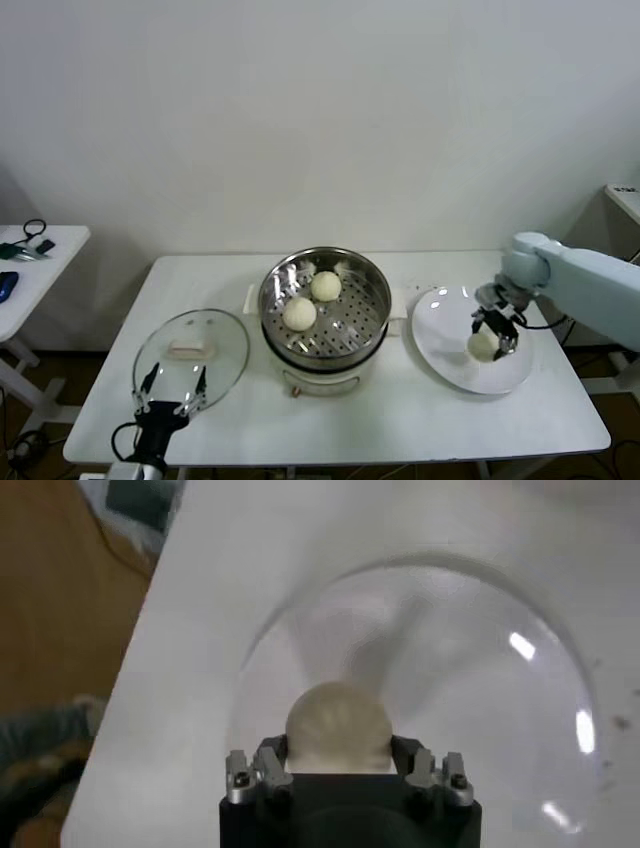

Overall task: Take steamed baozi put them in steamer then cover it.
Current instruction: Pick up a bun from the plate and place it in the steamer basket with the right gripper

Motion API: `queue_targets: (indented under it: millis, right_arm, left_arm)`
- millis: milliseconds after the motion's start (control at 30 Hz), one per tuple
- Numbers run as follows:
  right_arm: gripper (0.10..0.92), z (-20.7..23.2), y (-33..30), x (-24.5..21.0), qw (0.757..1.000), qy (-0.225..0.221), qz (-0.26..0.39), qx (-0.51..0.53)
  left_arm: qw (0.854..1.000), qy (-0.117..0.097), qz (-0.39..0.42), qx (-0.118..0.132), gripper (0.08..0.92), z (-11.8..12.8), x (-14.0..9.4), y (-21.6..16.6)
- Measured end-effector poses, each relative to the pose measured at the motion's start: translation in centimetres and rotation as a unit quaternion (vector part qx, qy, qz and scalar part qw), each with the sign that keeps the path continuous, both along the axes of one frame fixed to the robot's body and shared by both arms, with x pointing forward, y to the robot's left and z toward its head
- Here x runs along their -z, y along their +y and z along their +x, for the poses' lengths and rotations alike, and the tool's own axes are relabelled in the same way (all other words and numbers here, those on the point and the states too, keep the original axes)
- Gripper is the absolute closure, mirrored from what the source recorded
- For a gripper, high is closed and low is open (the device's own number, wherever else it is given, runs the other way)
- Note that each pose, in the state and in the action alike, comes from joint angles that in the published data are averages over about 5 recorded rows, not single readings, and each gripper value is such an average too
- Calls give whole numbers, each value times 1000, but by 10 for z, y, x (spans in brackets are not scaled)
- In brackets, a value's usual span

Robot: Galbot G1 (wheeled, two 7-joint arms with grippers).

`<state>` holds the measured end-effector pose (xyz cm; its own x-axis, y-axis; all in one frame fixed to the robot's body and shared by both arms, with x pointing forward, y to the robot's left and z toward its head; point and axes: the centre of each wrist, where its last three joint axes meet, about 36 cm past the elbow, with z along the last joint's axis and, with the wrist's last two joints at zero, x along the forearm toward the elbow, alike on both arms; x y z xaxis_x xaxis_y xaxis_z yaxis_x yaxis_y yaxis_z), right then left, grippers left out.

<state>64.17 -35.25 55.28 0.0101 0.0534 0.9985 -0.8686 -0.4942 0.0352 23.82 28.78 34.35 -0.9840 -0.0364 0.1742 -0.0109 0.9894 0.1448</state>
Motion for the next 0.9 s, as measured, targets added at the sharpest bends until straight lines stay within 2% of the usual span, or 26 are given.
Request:
queue_targets:
  millis: [300, 467, 700, 900]
  right_arm:
    - [338, 21, 72, -103, 986, -42, -16, -158]
    - [335, 22, 130, -139, 970, -57, -15, -234]
    - [335, 13, 218, -157, 940, -63, -11, -335]
    - [331, -2, 284, -141, 911, -50, -12, -410]
  left_arm:
    - [1000, 2, 0, 1, 177, -2, 1, -1]
    - [1000, 3, -2, 0, 177, -3, 3, -1]
    - [1000, 3, -5, -2, 177, -2, 1, 0]
    - [1000, 1, -4, -3, 177, 1, -1, 2]
